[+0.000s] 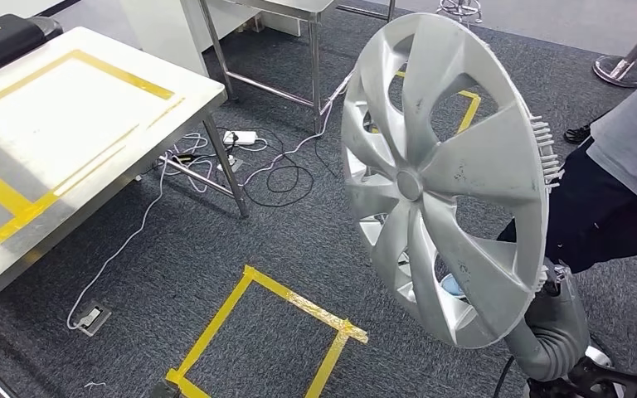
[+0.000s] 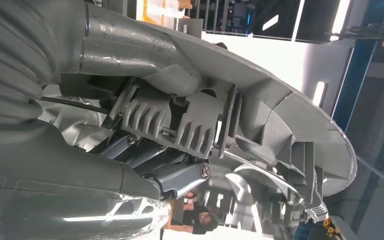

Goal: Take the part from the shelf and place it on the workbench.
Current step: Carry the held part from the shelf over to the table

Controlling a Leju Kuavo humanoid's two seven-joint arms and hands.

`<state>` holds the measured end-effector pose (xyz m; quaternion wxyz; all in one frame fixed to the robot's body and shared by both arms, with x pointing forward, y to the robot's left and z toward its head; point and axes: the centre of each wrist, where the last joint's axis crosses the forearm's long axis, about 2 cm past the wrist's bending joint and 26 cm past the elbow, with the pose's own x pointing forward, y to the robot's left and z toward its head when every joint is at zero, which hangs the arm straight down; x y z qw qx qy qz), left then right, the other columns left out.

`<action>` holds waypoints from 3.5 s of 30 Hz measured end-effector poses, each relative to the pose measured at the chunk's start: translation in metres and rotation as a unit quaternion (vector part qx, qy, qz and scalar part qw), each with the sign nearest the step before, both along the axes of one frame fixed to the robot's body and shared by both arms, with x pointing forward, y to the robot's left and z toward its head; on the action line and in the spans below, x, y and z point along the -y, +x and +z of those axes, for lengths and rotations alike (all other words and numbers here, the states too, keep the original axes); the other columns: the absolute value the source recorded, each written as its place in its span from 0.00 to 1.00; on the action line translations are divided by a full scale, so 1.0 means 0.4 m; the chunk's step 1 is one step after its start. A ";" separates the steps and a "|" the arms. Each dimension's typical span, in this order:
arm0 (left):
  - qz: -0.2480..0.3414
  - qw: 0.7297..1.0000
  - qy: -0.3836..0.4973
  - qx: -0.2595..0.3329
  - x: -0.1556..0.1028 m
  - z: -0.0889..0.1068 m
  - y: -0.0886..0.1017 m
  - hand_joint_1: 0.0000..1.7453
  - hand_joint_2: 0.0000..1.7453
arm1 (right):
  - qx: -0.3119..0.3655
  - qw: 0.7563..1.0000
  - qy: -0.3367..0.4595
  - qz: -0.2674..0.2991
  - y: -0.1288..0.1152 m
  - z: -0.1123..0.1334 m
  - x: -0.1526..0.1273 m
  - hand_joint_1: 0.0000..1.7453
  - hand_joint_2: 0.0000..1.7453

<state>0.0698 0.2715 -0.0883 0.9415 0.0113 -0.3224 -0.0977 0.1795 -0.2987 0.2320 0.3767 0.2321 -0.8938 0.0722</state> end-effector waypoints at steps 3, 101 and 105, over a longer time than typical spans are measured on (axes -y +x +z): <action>-0.002 1.000 0.000 0.000 0.000 0.000 0.001 0.00 1.00 | 0.000 1.000 0.001 -0.004 0.000 0.000 0.003 1.00 1.00; 0.018 1.000 -0.009 -0.017 -0.007 -0.009 -0.016 0.00 1.00 | -0.001 0.995 -0.035 -0.089 0.030 0.015 0.041 1.00 1.00; 0.016 1.000 -0.010 -0.020 -0.004 -0.009 -0.015 0.00 1.00 | 0.009 0.994 -0.045 -0.102 0.035 0.024 0.049 1.00 1.00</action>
